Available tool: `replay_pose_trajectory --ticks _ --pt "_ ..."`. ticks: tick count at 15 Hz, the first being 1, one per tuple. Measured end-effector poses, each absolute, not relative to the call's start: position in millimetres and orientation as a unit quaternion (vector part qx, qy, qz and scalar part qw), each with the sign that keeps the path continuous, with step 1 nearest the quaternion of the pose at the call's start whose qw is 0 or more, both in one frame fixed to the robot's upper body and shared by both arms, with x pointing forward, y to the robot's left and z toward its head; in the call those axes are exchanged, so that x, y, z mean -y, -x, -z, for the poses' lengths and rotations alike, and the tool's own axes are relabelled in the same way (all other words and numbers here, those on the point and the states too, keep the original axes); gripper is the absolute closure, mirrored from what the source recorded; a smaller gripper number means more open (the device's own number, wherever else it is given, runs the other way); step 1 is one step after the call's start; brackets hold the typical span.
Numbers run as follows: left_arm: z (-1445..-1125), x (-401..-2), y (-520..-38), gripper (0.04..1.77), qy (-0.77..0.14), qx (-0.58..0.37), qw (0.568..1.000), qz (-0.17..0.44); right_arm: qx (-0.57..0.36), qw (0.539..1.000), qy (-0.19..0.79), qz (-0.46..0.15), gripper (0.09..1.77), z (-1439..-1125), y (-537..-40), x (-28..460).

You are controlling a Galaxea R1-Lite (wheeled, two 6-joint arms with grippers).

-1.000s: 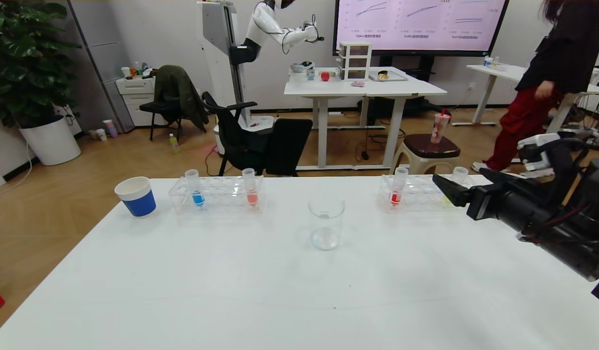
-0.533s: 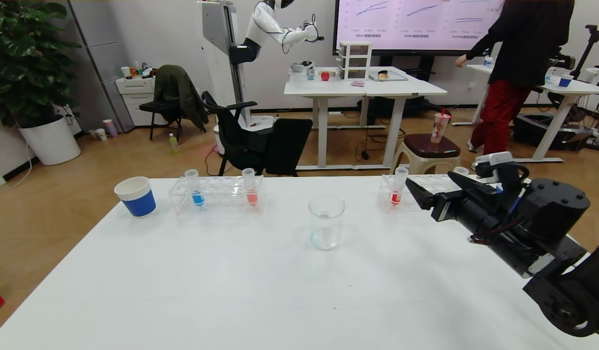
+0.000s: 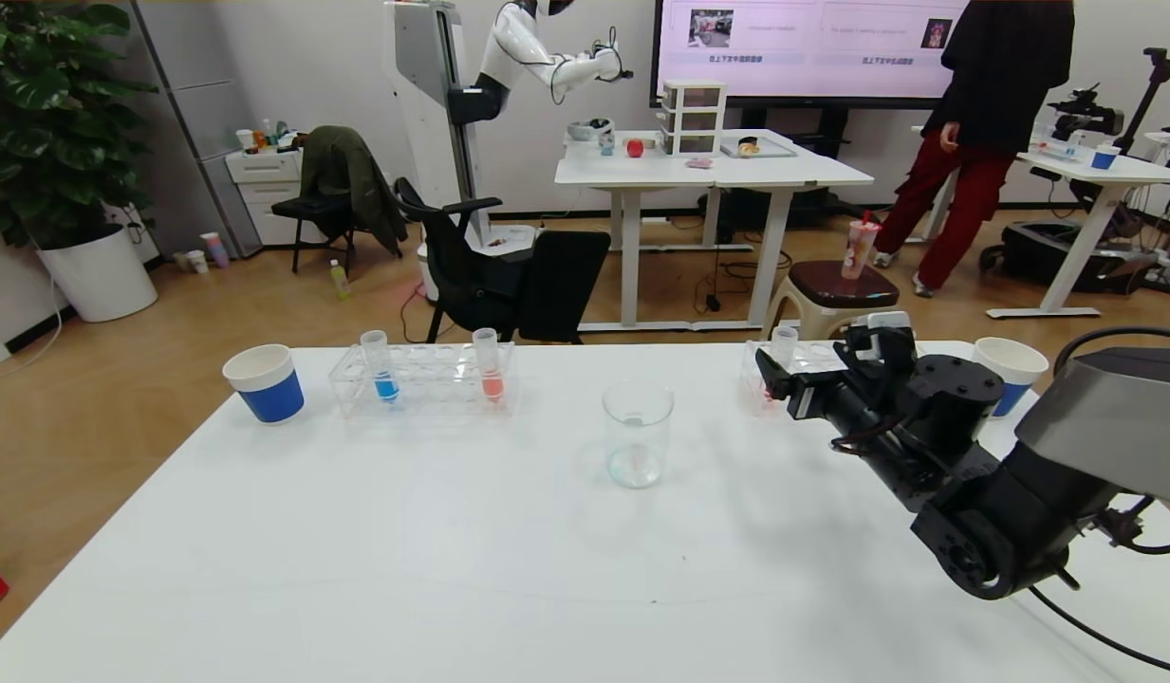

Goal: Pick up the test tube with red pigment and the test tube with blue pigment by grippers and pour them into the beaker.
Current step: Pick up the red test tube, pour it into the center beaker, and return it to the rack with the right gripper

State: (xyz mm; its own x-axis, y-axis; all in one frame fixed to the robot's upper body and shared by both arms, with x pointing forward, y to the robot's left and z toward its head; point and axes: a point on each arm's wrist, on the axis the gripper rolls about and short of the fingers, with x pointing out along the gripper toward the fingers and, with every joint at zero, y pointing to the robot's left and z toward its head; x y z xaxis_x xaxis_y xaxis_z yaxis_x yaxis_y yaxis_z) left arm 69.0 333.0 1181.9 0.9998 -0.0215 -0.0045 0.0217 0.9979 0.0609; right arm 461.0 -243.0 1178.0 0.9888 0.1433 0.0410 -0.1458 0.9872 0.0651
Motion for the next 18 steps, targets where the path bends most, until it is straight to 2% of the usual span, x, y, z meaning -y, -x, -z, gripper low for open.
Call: replay_pose_trajectory --ticks 9,10,11,13,14,15,16,17,18 --pt "-1182 -333 -69 0.06 -0.031 -0.002 0.999 0.011 0.045 0.997 -0.037 -0.06 0.13 -1158 -519 242" --pt "-1182 -333 -69 0.06 -0.03 -0.002 0.999 0.011 0.047 0.996 -0.038 -0.06 0.25 -1157 -521 241" --pt "-1182 -333 -69 0.06 -0.03 -0.002 0.999 0.011 0.047 0.996 -0.038 -0.061 0.51 -1156 -522 241" --pt "-1182 -333 -69 0.06 -0.031 -0.002 0.999 0.011 0.045 0.996 -0.037 -0.064 1.37 -1154 -523 240" --pt "-1182 -333 -69 0.06 -0.03 -0.002 0.999 0.011 0.045 0.996 -0.037 -0.066 1.52 -1154 -523 240" --pt "-1182 -333 -69 0.06 -0.031 -0.002 0.999 0.011 0.046 0.996 -0.037 -0.066 1.44 -1153 -523 240" --pt "-1182 -333 -69 0.06 -0.031 -0.002 0.999 0.011 0.045 0.996 -0.037 -0.067 1.27 -1153 -523 240" --pt "-1182 -333 -69 0.06 -0.03 -0.002 0.999 0.011 0.045 0.996 -0.037 -0.066 1.36 -1153 -523 239" --pt "-1182 -333 -69 0.06 -0.03 -0.002 0.999 0.011 0.045 0.996 -0.037 -0.067 1.36 -1153 -523 239"
